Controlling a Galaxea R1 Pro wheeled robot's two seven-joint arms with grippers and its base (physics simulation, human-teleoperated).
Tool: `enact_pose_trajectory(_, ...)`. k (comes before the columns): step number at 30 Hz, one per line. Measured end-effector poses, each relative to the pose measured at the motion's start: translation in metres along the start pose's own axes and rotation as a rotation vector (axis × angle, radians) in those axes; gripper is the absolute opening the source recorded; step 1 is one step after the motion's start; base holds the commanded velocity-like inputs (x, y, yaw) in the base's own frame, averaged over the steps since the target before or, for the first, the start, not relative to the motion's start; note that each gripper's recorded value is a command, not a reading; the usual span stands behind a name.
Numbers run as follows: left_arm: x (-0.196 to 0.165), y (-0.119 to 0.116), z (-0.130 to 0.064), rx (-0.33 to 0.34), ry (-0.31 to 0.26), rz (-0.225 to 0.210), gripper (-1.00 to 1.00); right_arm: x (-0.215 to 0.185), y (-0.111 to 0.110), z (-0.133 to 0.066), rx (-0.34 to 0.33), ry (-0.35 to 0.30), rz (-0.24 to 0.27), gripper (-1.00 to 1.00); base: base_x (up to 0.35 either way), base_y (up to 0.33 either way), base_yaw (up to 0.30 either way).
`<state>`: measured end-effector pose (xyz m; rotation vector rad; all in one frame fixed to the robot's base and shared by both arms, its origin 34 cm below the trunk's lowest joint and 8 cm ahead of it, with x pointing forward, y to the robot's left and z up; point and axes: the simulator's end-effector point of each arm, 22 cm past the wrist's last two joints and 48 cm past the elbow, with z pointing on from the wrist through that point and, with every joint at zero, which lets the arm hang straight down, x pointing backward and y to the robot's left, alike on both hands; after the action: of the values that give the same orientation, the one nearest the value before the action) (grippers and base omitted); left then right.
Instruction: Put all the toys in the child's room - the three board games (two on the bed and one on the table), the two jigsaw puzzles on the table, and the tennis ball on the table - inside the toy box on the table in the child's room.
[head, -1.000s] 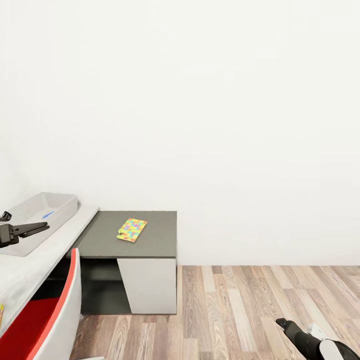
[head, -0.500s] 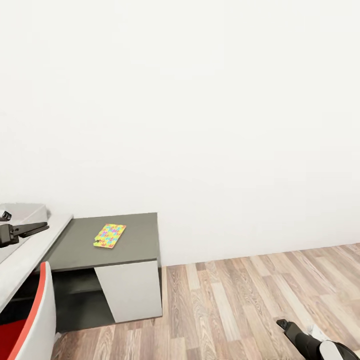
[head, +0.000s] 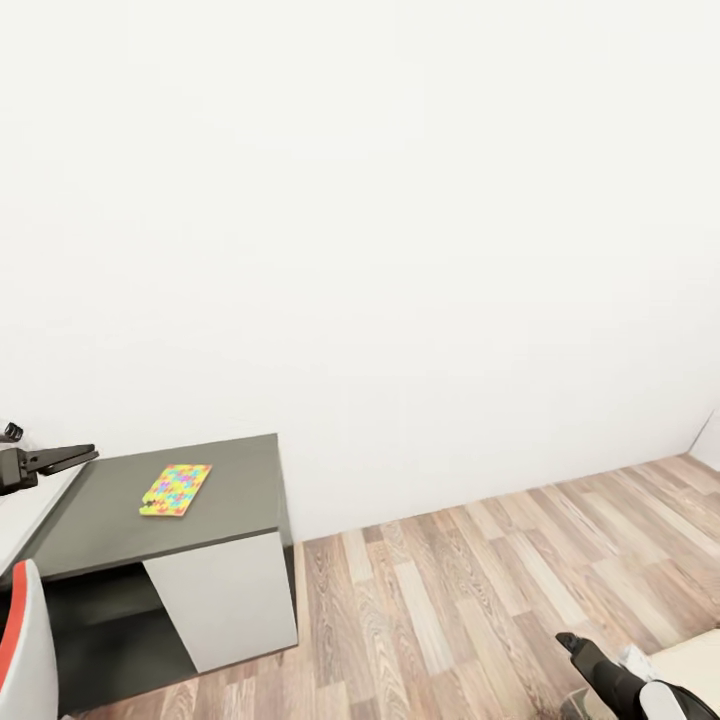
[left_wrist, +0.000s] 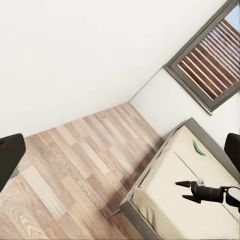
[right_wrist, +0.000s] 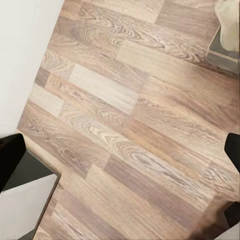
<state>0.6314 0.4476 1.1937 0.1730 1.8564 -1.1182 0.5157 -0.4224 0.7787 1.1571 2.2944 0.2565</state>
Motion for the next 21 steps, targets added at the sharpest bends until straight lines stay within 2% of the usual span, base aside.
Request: enact_pose_trajectory(21,-0.0056,-0.0093,-0.0045,0.007,-0.012,0.016,1.0,-0.0048,0.0064,-0.0037,-0.026,-0.015,0.005,1.0,0.0,0.0,-0.253)
